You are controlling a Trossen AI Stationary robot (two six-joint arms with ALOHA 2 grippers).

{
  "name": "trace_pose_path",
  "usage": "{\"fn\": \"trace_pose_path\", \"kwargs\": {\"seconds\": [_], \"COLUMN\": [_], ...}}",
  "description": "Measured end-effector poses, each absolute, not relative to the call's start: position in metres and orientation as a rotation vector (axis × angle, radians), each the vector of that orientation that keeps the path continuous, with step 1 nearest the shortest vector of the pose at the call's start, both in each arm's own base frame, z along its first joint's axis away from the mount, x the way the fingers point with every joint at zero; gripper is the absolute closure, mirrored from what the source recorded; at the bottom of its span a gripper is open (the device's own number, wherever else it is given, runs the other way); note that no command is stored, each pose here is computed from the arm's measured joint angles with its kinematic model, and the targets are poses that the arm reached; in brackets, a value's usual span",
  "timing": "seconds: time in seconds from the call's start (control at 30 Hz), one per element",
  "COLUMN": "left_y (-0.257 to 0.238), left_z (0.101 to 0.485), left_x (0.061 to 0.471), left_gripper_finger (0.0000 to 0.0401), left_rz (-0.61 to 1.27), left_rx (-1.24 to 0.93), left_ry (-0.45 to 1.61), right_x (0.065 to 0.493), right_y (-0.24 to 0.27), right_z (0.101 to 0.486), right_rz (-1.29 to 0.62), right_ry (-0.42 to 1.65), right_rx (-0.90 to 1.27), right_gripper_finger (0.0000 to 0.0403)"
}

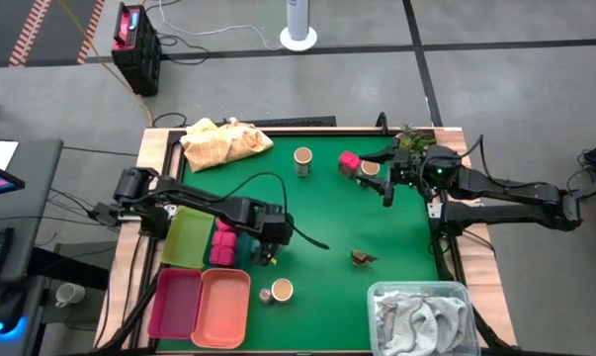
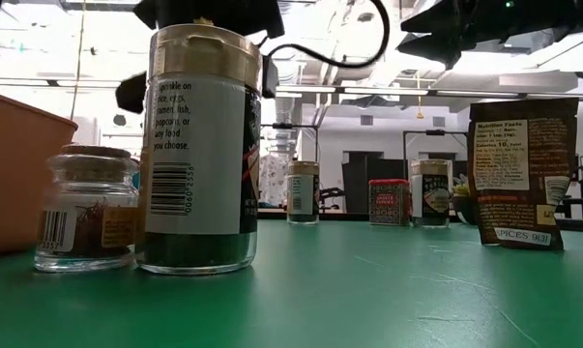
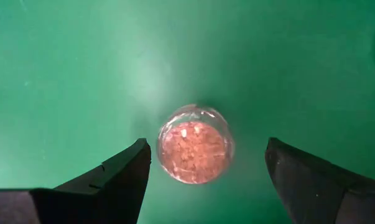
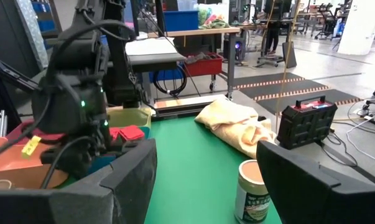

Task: Sort spices by type
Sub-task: Put the brown seasoning bottle into the yellow bin

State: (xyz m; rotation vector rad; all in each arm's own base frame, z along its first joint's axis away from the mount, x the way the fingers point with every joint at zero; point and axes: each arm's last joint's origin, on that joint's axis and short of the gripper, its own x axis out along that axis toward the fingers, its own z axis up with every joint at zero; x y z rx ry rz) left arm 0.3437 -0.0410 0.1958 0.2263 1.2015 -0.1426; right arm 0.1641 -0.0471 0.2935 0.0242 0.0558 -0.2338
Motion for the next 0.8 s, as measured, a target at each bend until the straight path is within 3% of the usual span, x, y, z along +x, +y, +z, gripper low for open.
{"fn": "trace_pose_path", "kwargs": {"seconds": [0.23, 0.57, 0.8], "left_y": [-0.041, -0.039, -0.037], "left_z": [0.191, 0.189, 0.203], "left_x": [0.35, 0.349, 0.349], "left_gripper_finger": [0.0114, 0.0234, 0.0234], "left_rz": [-0.114, -0.109, -0.115], "left_rx": [0.247, 0.232, 0.202], "left_ry": [1.167, 1.17, 1.18], "right_x": [0.164, 0.164, 0.164], "right_y": [-0.047, -0.047, -0.047], "right_z": [0.294, 0.294, 0.294], "right_rz": [-0.234, -0.233, -0.233], "right_ry": [0.054, 0.054, 0.054], "right_rx": [0.019, 0.016, 0.016], "right_gripper_finger": [0.01, 0.01, 0.01]}}
